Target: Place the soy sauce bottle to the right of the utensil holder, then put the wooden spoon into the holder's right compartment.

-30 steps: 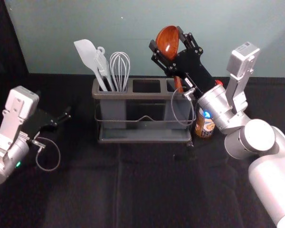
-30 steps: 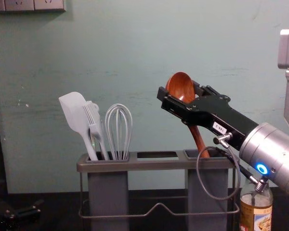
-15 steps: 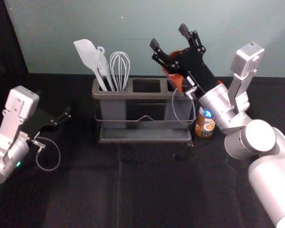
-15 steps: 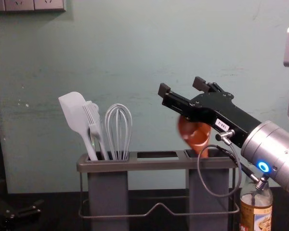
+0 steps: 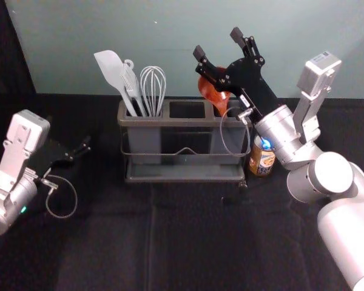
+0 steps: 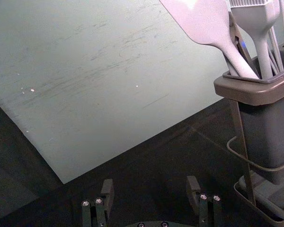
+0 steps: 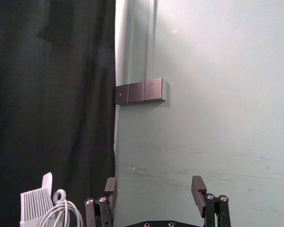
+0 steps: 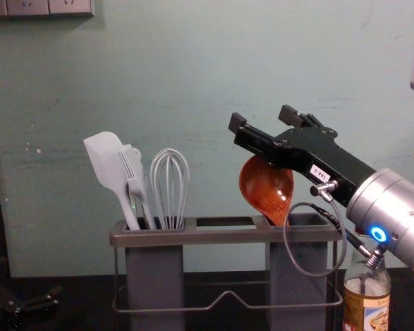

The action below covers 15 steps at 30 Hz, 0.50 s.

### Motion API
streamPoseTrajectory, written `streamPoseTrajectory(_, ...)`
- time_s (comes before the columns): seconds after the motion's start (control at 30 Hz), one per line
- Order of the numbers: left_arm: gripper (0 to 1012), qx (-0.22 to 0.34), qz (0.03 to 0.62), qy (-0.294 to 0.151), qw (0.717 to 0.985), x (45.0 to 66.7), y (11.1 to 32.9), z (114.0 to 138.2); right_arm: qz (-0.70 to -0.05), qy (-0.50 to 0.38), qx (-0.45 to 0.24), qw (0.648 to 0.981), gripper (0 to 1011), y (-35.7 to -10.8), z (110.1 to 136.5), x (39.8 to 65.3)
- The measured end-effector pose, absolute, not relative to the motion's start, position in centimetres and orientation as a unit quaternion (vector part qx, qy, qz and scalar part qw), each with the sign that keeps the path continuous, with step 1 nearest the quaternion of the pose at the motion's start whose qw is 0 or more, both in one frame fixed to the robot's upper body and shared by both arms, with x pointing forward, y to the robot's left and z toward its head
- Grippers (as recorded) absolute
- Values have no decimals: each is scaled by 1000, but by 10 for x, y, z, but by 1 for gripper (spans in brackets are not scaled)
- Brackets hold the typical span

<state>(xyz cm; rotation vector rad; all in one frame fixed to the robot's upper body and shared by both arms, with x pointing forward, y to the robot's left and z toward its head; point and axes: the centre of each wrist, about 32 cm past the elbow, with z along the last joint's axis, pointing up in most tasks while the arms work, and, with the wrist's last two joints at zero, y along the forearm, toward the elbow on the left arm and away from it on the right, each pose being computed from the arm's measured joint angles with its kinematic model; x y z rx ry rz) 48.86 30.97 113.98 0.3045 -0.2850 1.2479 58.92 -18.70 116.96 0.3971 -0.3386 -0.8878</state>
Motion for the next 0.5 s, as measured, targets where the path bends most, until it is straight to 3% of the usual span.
streamPoseTrajectory(0.3, 1005, 141, 580, -132, 791, 489, 310, 1140, -432, -172, 217, 859, 1004, -191, 1176, 586)
streamPoseTrajectory(0.5, 1005, 141, 580, -132, 791, 489, 310, 1140, -456, -204, 253, 829, 1004, -209, 1181, 583)
